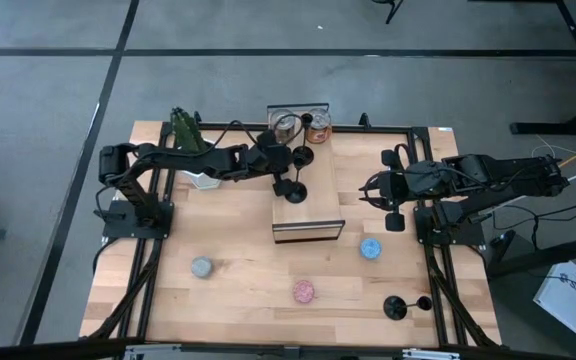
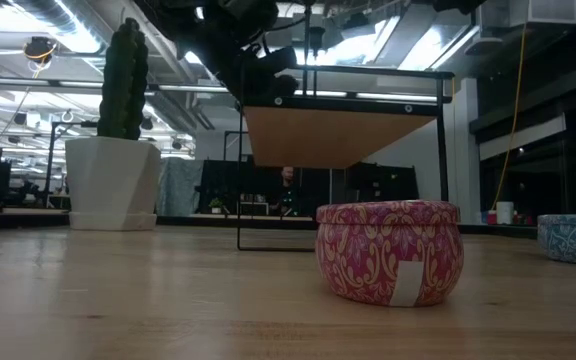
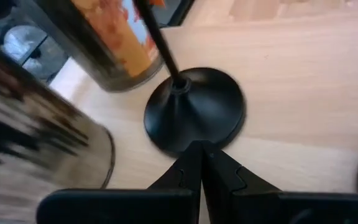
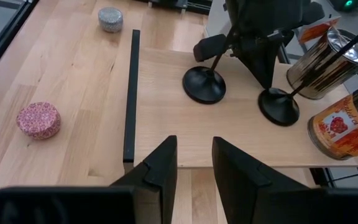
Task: Pick & Place candle stick holders
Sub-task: Adjust the candle holders on the shelf
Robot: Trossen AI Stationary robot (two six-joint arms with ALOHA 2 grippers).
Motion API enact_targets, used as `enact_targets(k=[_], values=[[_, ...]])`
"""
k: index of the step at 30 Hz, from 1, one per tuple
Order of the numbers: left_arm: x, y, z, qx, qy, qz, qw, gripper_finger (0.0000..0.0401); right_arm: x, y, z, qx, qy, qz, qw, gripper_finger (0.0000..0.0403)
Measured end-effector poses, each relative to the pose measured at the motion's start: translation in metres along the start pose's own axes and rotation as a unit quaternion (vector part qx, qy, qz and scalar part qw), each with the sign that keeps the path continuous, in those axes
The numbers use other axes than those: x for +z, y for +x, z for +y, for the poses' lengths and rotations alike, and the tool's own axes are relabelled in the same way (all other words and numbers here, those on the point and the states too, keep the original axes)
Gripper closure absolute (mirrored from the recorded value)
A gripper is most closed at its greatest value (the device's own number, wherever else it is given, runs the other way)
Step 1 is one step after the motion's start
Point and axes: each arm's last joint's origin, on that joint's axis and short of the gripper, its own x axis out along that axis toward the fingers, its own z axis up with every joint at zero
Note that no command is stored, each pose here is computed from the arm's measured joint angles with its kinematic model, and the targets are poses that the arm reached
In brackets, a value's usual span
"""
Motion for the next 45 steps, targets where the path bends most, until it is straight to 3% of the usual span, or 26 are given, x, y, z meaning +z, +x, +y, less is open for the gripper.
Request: enact_targets(k=[12, 26, 33, 36, 40, 45], values=[[0.0, 0.011, -0.007, -0.025, -0.004, -0.022, 0.999, 0.04, 0.0, 0.0, 0.0, 0.0, 0.0, 0.0, 1.0, 0.03], [0.03, -0.058, -0.013, -0.009, 0.01, -0.09, 0.996, 0.0391, 0.0, 0.0, 0.0, 0.0, 0.0, 0.0, 1.0, 0.03], [0.031, -0.083, -0.02, -0.032, 0.038, -0.09, 0.995, 0.0346, 0.0, 0.0, 0.0, 0.0, 0.0, 0.0, 1.0, 0.03], [0.033, -0.087, -0.024, -0.066, 0.041, -0.099, 0.992, 0.0321, 0.0, 0.0, 0.0, 0.0, 0.0, 0.0, 1.0, 0.03], [0.036, -0.086, -0.031, -0.136, 0.029, -0.123, 0.983, 0.0292, 0.0, 0.0, 0.0, 0.0, 0.0, 0.0, 1.0, 0.03], [0.035, -0.075, -0.035, -0.142, 0.009, -0.12, 0.983, 0.0269, 0.0, 0.0, 0.0, 0.0, 0.0, 0.0, 1.0, 0.03]])
